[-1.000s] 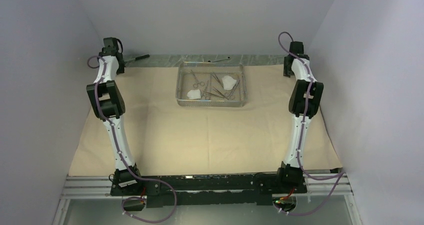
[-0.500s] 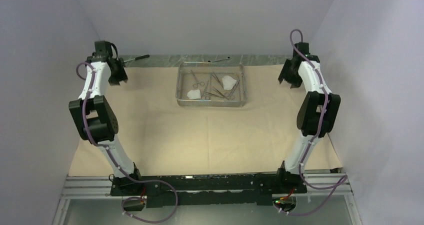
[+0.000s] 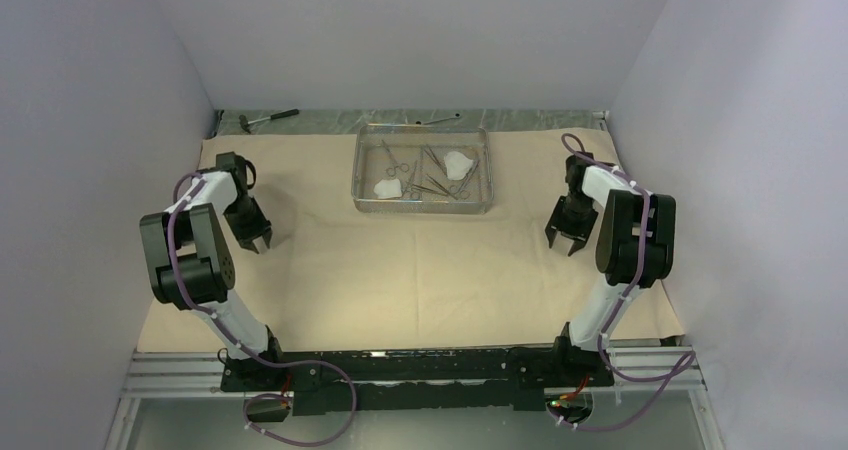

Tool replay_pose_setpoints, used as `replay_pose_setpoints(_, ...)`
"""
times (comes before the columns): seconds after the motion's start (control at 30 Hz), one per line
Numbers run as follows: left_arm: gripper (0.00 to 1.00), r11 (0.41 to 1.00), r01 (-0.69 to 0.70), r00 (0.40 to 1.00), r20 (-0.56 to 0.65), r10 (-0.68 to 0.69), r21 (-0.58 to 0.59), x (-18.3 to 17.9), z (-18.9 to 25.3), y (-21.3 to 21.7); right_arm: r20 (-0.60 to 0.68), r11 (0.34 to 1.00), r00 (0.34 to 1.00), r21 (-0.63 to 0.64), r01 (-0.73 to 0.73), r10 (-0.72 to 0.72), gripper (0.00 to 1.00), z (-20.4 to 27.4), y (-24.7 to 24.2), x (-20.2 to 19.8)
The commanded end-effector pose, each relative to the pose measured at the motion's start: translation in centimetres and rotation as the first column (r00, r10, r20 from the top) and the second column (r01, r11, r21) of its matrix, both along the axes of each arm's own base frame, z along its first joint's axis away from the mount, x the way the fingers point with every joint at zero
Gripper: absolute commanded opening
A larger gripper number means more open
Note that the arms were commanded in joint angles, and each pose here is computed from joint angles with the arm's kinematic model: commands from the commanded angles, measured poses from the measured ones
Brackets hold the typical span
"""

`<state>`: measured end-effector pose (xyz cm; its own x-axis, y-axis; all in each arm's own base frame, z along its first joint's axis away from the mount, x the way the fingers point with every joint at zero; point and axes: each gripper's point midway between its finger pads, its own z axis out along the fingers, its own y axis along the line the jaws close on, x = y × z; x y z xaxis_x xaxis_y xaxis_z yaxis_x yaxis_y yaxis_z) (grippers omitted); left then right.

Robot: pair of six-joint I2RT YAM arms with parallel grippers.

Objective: Open and lay out the surgical kit
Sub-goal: Smooth out the surgical kit at the center of the board.

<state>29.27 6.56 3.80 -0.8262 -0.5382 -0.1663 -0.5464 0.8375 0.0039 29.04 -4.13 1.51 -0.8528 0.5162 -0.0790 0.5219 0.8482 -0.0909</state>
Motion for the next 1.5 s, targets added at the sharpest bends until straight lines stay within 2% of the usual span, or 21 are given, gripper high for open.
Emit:
replay_pose_setpoints(0.0, 0.34, 0.990, -0.105, 0.993, -0.036, 0.109, 0.094, -1.8, -1.1, 1.6, 0.037, 0.996, 0.999, -0.080, 0.037, -0.034, 0.52, 0.1, -1.2, 0.0)
replay_pose_setpoints(0.13, 0.30, 0.967, -0.184, 0.970, -0.123, 0.207, 0.178, -4.6, -2.2, 3.7, 0.000, 0.991, 0.998, -0.125, 0.056, -0.057, 0.51, -0.4, -1.9, -0.8)
replay_pose_setpoints(0.3, 0.27, 0.924, -0.283, 0.928, -0.171, 0.332, 0.256, -7.3, -1.6, 6.5, -0.036, 0.978, 0.995, -0.193, 0.083, -0.092, 0.51, 0.0, -2.9, -1.6)
replay_pose_setpoints(0.6, 0.22, 0.868, -0.402, 0.852, -0.227, 0.472, 0.292, -10.0, -2.0, 8.8, -0.029, 0.961, 0.989, -0.245, 0.132, -0.143, 0.52, 0.5, -3.7, -1.7)
replay_pose_setpoints(0.8, 0.19, 0.787, -0.551, 0.757, -0.231, 0.611, 0.277, -13.0, -2.3, 10.3, -0.010, 0.945, 0.983, -0.276, 0.175, -0.185, 0.52, 0.9, -4.6, -2.0)
replay_pose_setpoints(0.9, 0.18, 0.765, -0.583, 0.738, -0.216, 0.639, 0.273, -13.2, -2.2, 10.7, 0.002, 0.938, 0.978, -0.284, 0.199, -0.207, 0.52, 1.0, -5.0, -2.2)
replay_pose_setpoints(1.1, 0.21, 0.771, -0.591, 0.768, -0.128, 0.628, 0.238, -11.6, -0.7, 11.3, 0.068, 0.935, 0.972, -0.268, 0.233, -0.223, 0.52, 2.3, -5.1, -0.6)
replay_pose_setpoints(1.23, 0.26, 0.803, -0.575, 0.814, 0.010, 0.580, 0.156, -8.9, 1.9, 11.3, 0.165, 0.938, 0.962, -0.237, 0.252, -0.217, 0.52, 5.2, -5.1, 2.1)
replay_pose_setpoints(1.4, 0.38, 0.867, -0.477, 0.866, 0.245, 0.436, 0.145, -4.1, 8.9, 11.2, 0.329, 0.949, 0.927, -0.191, 0.252, -0.180, 0.56, 10.6, -5.0, 6.2)
replay_pose_setpoints(1.47, 0.47, 0.896, -0.415, 0.881, 0.315, 0.353, 0.155, -2.3, 11.5, 10.9, 0.396, 0.959, 0.906, -0.167, 0.228, -0.147, 0.58, 12.6, -4.5, 8.0)
